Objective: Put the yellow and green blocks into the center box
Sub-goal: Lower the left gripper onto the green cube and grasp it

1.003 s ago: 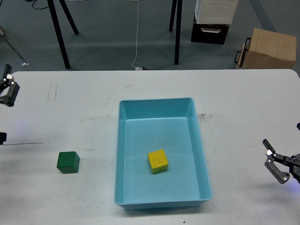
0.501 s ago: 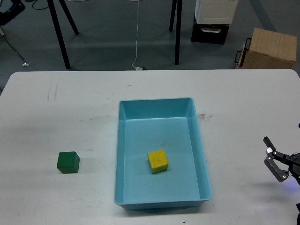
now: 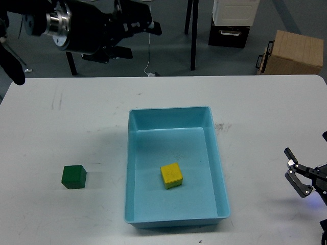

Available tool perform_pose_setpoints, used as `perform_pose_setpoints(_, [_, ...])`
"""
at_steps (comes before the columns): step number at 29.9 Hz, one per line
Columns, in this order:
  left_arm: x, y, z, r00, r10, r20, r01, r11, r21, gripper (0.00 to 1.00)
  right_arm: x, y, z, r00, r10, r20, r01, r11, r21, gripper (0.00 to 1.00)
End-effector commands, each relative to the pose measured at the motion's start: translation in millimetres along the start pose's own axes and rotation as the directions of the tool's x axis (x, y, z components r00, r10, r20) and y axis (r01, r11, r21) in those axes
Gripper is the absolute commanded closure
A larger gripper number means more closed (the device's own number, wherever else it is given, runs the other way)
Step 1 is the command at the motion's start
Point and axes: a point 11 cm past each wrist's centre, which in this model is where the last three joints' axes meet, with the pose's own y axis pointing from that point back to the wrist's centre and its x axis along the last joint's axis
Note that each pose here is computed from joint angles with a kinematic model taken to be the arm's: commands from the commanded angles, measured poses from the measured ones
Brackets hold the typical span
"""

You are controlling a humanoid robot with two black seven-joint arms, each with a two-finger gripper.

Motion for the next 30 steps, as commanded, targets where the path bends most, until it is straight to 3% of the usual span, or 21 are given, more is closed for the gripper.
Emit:
perform_pose_setpoints(1, [-27,-15,-37,0.981,-0.098,0.170,0.061,0.977,0.206,0.00,2,2,1,1.000,0.008,0.003,-0.008,1.000,0.000,0.01])
perform_pose_setpoints(5, [-64,-19,-96,0.965,-0.208,0.159,0.147,0.934,0.326,0.00,4,2,3,1.000,0.015,0.008,-0.014,1.000,-0.008,0.01])
perform_pose_setpoints(13, [-124,-9,-201,0.966,-0.257,-0.001,0.235,0.883,0.406,0.00,10,0,18,0.999,0.027,0.037,-0.026,0.999,-0.045,0.01])
perform_pose_setpoints(20, [-141,-18,-219,0.976,-0.203,-0.081,0.218,0.915,0.339,0.00,10,-2,21,0.999,0.023,0.037,-0.021,0.998,-0.055,0.01])
perform_pose_setpoints(30, [-169,-29,-241,0.967,-0.219,-0.133,0.252,0.907,0.337,0.00,12,2,20,0.999,0.037,0.033,-0.035,0.998,-0.058,0.01])
